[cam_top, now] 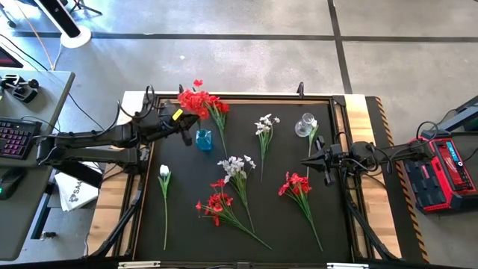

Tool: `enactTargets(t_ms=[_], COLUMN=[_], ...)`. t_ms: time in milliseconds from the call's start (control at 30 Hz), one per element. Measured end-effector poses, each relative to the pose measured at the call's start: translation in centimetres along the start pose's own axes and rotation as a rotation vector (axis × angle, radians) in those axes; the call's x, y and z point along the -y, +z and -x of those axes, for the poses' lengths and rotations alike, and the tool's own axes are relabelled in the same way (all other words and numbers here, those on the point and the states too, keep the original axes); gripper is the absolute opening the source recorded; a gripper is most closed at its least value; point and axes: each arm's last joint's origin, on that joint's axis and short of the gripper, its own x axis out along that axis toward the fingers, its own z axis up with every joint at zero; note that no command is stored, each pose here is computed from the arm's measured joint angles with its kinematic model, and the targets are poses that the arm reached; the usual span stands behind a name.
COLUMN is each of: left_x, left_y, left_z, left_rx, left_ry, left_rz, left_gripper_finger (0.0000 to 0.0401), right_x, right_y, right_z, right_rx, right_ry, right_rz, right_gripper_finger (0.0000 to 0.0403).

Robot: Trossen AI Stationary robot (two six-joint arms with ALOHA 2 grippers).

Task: Sort flowers into vase by color
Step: Put the top left red flowers into the blue vase, then put the top white flowers into the transparent vase

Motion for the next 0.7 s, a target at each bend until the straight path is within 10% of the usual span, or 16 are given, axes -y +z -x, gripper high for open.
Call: enactTargets(t_ms=[367, 700], left_x=[-0.5, -1.1], left_y=[0.1, 1.6], left_z=[0.9, 3.2], left_rx=[-0.152, -0.391], left_ry=[0.034, 0.096], left_rz=[0.084, 0.115], left_gripper_finger=[0.0178, 0.0197], right_x=[0.0, 0.0], right_y=[0.0, 0.0], right_z=[0.0, 0.0], right_rx=[0.001, 0.000], right_ry=[0.000, 0.000], right_rz=[0.000, 0.000], right_gripper_finger=[0.0000, 0.0000])
